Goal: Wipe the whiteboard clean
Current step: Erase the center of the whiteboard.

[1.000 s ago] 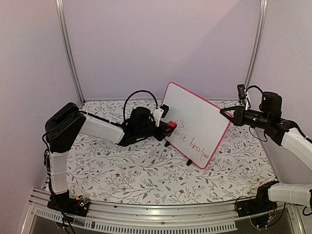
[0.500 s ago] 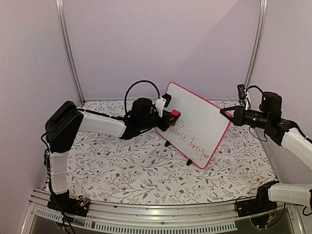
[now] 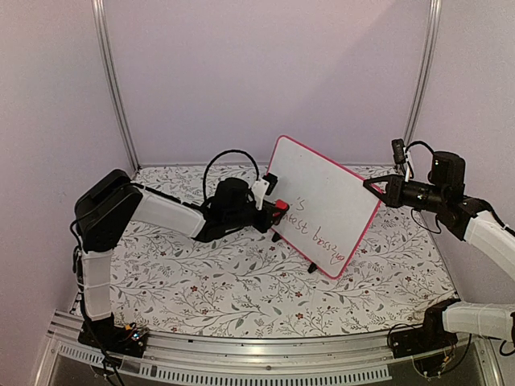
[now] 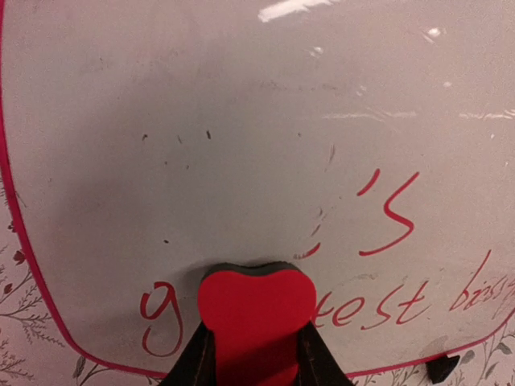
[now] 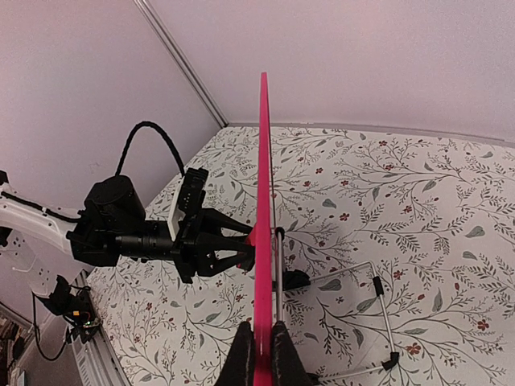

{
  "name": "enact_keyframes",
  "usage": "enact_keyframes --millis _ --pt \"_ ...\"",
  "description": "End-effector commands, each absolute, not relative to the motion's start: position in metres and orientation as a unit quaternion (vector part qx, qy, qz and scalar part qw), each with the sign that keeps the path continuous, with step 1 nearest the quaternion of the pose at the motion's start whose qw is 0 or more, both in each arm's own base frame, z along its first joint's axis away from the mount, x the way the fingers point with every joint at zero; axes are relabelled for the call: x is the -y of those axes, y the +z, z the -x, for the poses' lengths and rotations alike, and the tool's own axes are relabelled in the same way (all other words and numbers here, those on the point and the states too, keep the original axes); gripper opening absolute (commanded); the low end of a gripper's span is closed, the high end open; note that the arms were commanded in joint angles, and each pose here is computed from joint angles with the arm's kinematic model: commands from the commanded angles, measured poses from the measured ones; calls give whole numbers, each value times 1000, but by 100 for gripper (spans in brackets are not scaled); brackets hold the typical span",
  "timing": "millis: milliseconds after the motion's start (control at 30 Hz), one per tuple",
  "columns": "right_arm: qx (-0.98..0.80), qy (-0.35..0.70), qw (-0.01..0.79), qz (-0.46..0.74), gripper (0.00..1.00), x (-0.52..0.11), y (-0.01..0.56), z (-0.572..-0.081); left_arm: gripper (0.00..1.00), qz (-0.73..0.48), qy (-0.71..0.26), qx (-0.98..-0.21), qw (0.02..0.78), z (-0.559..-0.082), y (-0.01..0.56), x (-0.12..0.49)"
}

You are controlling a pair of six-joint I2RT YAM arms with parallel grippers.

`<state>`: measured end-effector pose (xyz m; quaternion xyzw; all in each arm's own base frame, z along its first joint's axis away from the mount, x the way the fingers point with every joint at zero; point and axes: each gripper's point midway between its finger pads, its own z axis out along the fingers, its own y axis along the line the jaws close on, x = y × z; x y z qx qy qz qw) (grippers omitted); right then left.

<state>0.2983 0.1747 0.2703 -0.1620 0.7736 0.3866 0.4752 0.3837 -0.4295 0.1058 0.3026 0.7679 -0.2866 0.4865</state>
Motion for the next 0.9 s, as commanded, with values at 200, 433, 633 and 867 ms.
enact_keyframes --millis 200,433,633,867 --pt "-793 413 412 178 0 -187 243 -278 0 -310 -305 -749 501 -384 128 445" --pt "-793 413 411 177 0 -187 242 -278 0 -314 -318 -731 515 -382 150 448" --pt "-793 413 411 177 0 -187 242 -277 0 -315 -315 -743 500 -373 129 442" --pt "-793 413 411 177 0 -187 242 -278 0 -310 -307 -757 487 -366 106 431"
